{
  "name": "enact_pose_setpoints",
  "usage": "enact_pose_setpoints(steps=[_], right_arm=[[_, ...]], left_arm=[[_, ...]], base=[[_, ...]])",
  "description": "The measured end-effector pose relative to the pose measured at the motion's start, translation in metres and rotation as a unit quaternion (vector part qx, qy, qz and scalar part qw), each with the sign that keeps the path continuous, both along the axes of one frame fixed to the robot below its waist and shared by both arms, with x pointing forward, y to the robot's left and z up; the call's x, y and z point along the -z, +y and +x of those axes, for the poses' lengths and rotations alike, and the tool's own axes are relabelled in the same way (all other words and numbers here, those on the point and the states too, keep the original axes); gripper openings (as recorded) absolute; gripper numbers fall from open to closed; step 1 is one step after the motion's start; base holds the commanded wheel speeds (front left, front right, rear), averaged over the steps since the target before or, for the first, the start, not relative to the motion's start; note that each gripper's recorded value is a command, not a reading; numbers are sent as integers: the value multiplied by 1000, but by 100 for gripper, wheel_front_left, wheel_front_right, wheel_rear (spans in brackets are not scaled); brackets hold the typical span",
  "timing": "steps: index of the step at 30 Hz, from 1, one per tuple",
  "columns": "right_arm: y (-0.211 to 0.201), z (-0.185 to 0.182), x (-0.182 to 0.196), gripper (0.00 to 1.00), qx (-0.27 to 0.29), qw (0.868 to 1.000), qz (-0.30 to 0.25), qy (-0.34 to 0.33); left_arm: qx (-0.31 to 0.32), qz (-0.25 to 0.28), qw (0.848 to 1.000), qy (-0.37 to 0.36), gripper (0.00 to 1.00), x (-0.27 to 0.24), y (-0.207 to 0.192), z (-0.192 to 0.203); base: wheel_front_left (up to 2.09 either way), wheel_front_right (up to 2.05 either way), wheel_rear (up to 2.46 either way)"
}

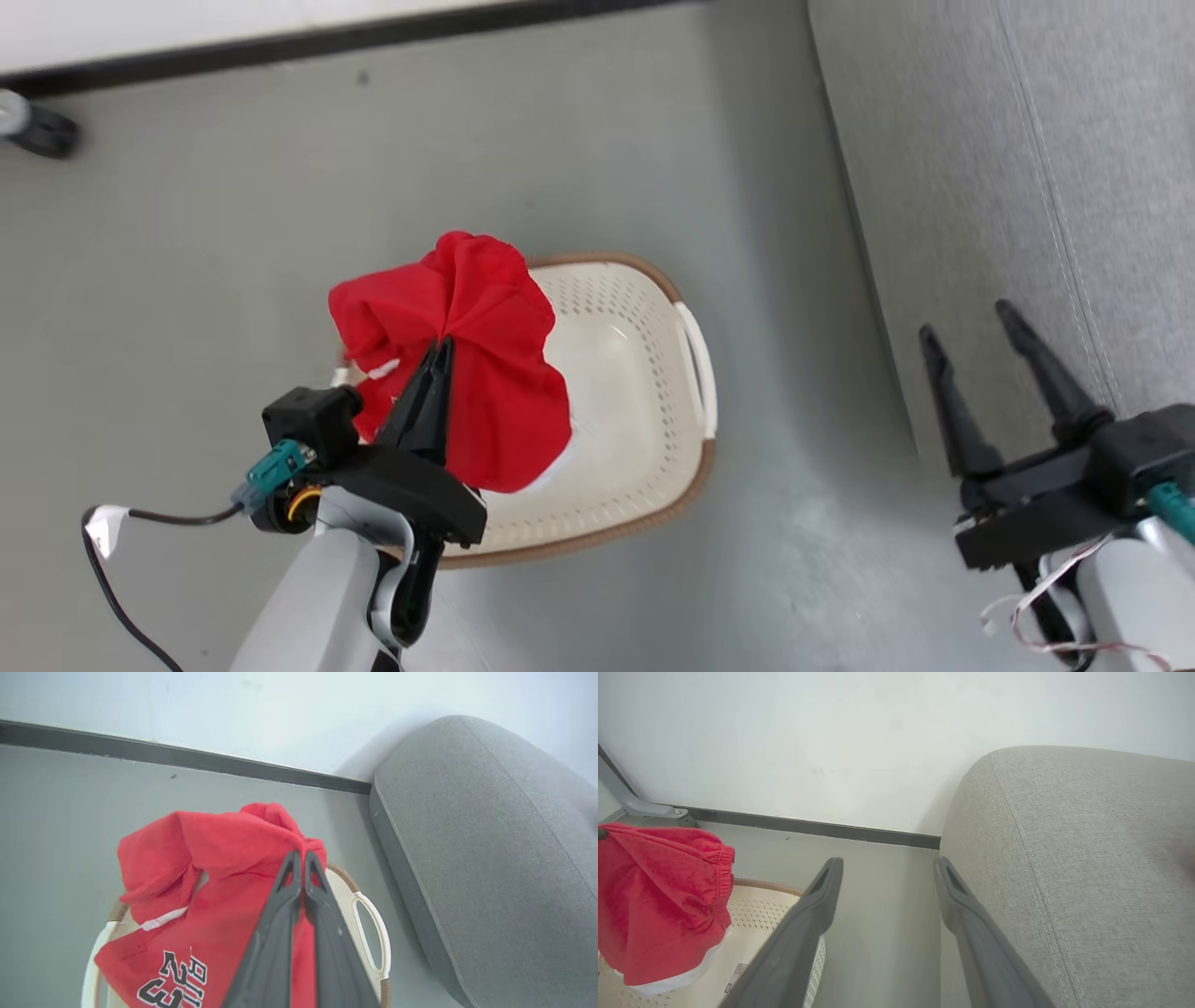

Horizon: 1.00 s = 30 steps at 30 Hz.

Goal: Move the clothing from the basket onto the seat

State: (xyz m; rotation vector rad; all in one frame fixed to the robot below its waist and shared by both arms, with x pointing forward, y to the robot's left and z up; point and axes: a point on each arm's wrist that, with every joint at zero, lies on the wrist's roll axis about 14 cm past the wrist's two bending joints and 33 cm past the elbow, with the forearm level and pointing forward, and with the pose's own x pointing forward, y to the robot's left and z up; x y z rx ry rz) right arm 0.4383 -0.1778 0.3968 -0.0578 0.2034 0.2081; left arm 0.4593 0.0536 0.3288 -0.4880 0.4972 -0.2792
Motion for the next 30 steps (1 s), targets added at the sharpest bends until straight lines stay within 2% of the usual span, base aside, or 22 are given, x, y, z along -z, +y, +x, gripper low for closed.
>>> enact_pose_setpoints(steps=[12, 22, 30], right_arm=[[88, -23, -37, 100, -113, 992, 45, -35], [159, -44, -80, 100, -218, 970, 68, -86], [191, -55, -99, 100, -279, 952, 60, -109]], left_arm=[[-33, -2, 996, -79, 0, -69, 27, -20], [-21, -13, 984, -174, 0, -141, 24, -36], [-2, -5, 981, -194, 0, -161, 26, -54]], base=[[0, 0, 0], [0, 0, 0], [0, 0, 0]])
